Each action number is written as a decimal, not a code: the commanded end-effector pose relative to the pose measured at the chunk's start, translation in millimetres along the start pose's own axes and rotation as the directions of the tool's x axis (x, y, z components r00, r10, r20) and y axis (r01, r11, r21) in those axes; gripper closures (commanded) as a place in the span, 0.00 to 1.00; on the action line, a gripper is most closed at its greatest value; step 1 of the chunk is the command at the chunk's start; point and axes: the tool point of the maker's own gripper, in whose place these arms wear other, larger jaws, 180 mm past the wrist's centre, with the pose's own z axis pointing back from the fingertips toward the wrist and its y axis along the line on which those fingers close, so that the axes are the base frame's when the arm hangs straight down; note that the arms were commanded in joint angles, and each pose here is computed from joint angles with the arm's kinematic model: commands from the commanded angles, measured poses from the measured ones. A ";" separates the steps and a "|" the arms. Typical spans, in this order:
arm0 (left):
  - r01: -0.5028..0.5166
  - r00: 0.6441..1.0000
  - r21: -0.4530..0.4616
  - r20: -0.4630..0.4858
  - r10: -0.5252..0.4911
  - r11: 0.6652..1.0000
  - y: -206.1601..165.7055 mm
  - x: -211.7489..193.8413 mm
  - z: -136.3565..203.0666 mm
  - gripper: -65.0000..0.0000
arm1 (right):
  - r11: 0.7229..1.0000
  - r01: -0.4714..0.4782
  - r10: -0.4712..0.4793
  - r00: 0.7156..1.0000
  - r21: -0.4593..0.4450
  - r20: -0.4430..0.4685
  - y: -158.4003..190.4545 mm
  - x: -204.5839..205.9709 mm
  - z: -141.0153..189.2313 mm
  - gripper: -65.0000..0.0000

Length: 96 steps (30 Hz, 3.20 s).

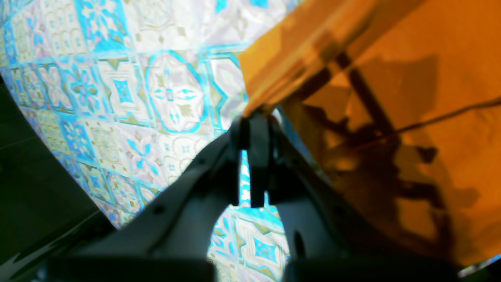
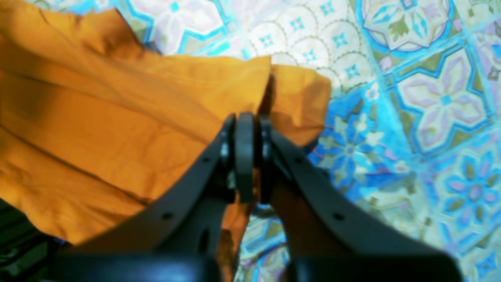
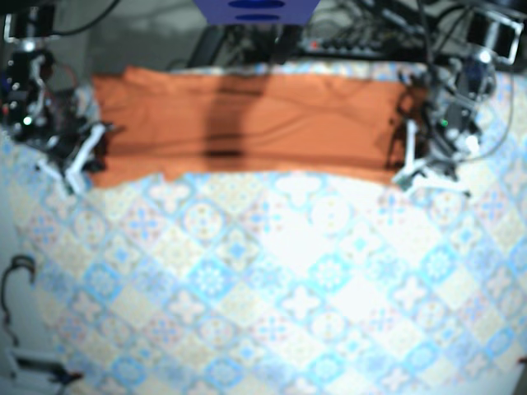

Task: Fold the T-shirt properly
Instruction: 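Pull the folded shirt toward the robot with both grippers, then lower the folded edge onto the shirt with both grippers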

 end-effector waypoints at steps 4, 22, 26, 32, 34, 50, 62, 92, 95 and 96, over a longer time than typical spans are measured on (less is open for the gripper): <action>0.014 1.000 0.024 -0.009 -0.014 1.000 6.9 -5.4 3.9 1.00 | 0.999 -0.006 0.006 1.000 -0.048 0.005 -17.4 4.5 12.7 1.00; 0.028 0.999 0.019 -0.034 -0.028 0.999 5.4 -14.8 4.8 1.00 | 0.994 0.103 -0.101 0.993 0.035 -0.058 32.5 -42.6 1.2 1.00; 0.030 0.999 0.016 -0.036 -0.030 0.999 4.7 -14.9 4.7 1.00 | 0.993 0.109 -0.105 0.992 0.039 -0.075 36.1 -50.8 3.0 1.00; 0.047 0.998 -0.013 -0.046 -0.048 0.999 -4.7 -19.9 4.7 1.00 | 0.993 0.104 -0.101 0.993 0.055 -0.054 47.1 -45.2 4.8 1.00; 0.048 0.998 -0.018 -0.050 -0.049 0.999 -7.0 -21.7 4.7 1.00 | 0.993 0.103 -0.100 0.993 0.058 -0.057 49.6 -46.8 5.9 1.00; 0.053 0.995 -0.070 -0.081 -0.059 0.996 -31.3 -38.4 6.2 1.00 | 0.980 0.171 -0.166 0.984 0.098 -0.061 77.6 -57.0 -0.4 1.00; 0.061 0.994 -0.086 -0.079 -0.068 0.994 -40.2 -40.7 10.1 1.00 | 0.980 0.173 -0.166 0.983 0.099 -0.077 78.9 -60.8 0.0 1.00; 0.061 0.993 -0.094 -0.092 -0.070 0.994 -43.8 -46.2 10.1 1.00 | 0.971 0.192 -0.203 0.976 0.139 0.072 88.8 -18.0 26.6 1.00; 0.061 0.993 -0.094 -0.092 -0.070 0.994 -43.8 -46.2 10.1 1.00 | 0.971 0.195 -0.205 0.977 0.136 0.064 89.5 -22.2 29.6 1.00; 0.061 0.993 -0.094 -0.092 -0.070 0.994 -43.8 -46.2 10.1 1.00 | 0.971 0.197 -0.207 0.976 0.135 0.061 89.5 -24.0 30.7 1.00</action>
